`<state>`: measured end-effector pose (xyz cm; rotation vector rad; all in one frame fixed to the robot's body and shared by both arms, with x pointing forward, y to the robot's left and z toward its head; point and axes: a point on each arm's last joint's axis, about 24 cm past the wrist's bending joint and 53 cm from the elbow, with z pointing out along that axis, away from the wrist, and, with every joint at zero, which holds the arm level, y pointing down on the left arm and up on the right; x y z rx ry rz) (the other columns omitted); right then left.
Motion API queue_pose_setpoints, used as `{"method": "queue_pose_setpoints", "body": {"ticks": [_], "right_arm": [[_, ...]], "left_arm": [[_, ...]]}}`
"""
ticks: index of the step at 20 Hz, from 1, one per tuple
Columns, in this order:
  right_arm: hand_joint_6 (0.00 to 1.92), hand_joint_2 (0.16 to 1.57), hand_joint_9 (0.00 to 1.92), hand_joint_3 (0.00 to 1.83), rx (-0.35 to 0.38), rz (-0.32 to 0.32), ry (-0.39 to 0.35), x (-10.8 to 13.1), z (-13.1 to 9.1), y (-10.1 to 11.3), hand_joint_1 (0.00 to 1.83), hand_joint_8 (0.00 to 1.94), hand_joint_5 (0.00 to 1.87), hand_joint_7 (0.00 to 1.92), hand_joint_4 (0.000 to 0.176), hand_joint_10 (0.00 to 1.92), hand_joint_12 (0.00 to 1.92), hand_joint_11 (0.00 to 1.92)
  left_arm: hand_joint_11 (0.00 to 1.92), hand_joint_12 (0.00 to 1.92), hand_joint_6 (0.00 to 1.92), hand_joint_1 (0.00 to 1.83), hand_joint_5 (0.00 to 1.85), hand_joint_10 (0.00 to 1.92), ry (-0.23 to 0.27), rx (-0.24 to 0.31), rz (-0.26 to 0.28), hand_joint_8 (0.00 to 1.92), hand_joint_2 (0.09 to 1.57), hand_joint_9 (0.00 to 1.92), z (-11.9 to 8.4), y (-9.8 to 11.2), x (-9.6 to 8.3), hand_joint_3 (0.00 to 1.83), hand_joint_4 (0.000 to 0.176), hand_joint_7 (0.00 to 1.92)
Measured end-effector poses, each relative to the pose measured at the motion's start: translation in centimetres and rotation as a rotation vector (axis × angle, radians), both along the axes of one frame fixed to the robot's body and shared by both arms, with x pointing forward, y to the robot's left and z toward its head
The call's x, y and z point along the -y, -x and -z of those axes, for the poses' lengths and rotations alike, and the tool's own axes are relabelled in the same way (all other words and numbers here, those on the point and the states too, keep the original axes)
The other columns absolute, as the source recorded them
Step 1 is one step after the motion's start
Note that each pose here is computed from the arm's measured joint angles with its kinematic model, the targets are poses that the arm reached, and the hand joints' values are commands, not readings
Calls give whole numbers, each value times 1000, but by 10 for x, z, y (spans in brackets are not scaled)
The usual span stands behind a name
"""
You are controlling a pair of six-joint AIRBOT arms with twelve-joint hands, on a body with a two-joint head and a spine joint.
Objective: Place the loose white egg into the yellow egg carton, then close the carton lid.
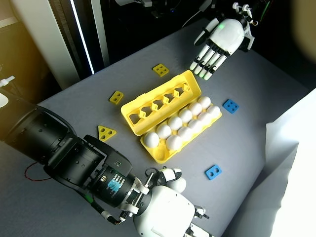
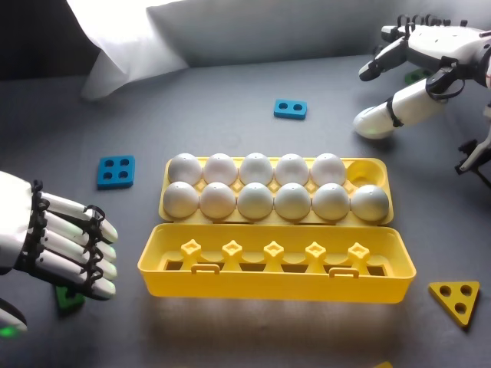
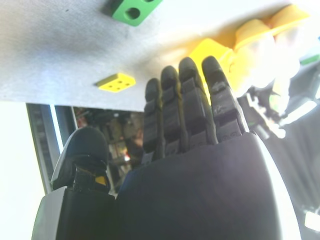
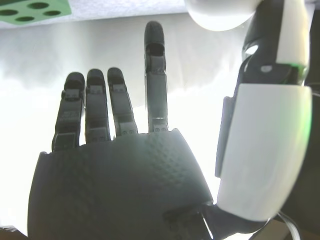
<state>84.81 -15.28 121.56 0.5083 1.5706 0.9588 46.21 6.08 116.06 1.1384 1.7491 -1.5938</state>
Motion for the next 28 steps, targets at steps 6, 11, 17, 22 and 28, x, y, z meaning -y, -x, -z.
{"method": "queue_pose_setpoints", "body": {"ticks": [6, 11, 17, 22, 28], "right_arm": [[0, 749, 0, 0, -23, -6, -11, -2, 6, 1, 787, 0, 630, 0, 144, 0, 0, 0], [11, 749, 0, 0, -55, -15, -10, -3, 14, 2, 770, 4, 658, 12, 158, 0, 0, 0], [6, 757, 0, 3, -72, -8, -4, 5, 18, 2, 784, 4, 662, 24, 145, 0, 0, 0], [1, 762, 0, 5, -80, -23, 0, -2, 22, 6, 764, 5, 654, 31, 143, 0, 0, 0], [1, 757, 0, 2, -78, -32, -7, -8, 19, 5, 736, 1, 660, 25, 146, 0, 0, 0]], "left_arm": [[0, 365, 4, 0, 262, 2, -5, 0, -4, 2, 1445, 217, 2, -1, 0, 0, 0, 262], [0, 266, 2, 0, 229, 4, -7, -1, -5, 2, 1451, 192, 3, -1, 0, 1, 0, 234], [0, 338, 0, 0, 266, 0, -9, 0, -6, 2, 1456, 229, 3, -1, 0, 1, 0, 291], [0, 320, 0, 0, 269, 0, -9, -3, -9, 0, 1441, 225, 3, -2, 1, 0, 0, 274], [0, 335, 3, 0, 254, 6, -11, -1, -12, 5, 1449, 232, 4, -3, 1, 2, 0, 273]]}}
